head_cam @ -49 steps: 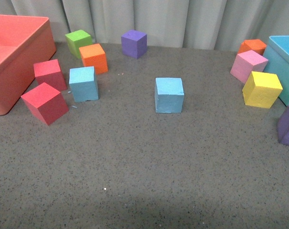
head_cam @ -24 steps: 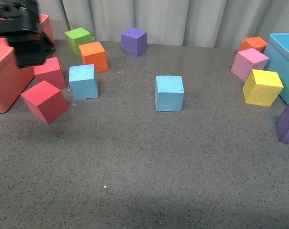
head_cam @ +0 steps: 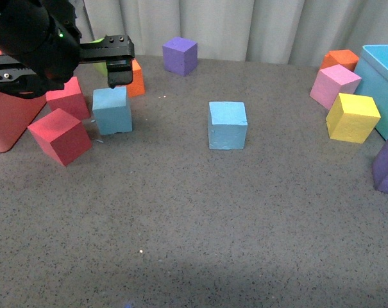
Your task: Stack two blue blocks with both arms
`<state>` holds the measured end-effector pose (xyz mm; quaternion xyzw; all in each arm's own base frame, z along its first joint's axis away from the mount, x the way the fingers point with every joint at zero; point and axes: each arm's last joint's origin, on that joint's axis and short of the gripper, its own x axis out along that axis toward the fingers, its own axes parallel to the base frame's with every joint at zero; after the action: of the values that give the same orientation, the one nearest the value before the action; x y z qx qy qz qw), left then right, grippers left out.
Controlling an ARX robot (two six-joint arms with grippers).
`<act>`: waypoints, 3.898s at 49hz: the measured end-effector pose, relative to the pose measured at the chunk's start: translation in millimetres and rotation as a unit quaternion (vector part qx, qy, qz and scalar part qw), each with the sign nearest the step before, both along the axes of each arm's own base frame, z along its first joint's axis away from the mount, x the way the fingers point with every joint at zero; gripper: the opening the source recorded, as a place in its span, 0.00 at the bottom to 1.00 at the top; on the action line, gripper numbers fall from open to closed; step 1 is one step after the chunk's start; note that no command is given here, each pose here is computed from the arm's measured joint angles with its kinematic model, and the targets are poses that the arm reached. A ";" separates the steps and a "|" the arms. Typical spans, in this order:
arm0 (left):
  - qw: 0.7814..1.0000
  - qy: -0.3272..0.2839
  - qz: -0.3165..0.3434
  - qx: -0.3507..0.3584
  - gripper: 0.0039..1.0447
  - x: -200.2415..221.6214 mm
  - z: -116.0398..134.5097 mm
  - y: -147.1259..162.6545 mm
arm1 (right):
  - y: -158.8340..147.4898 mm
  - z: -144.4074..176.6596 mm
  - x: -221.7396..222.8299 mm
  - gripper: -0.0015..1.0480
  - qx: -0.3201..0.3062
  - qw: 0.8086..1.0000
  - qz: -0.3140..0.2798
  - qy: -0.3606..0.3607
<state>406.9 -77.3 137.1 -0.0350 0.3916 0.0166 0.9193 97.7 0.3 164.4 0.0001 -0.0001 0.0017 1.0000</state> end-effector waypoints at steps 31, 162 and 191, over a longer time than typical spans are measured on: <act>0.993 0.106 0.036 -0.034 0.94 51.7 -27.8 -8.9 | 0.0 0.0 0.0 0.91 0.000 1.000 0.000 0.000; 0.990 0.107 -0.090 0.014 0.37 23.0 9.1 -202.1 | 0.0 0.0 0.0 0.91 0.000 1.000 0.000 0.000; 0.990 0.109 -0.093 0.010 0.94 21.1 16.2 -202.3 | 0.0 0.0 0.0 0.91 0.000 1.000 0.000 0.000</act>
<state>428.0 -279.6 153.3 0.0129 0.4912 -0.0608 0.8688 97.7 0.3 164.4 0.0001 -0.0001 0.0017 1.0000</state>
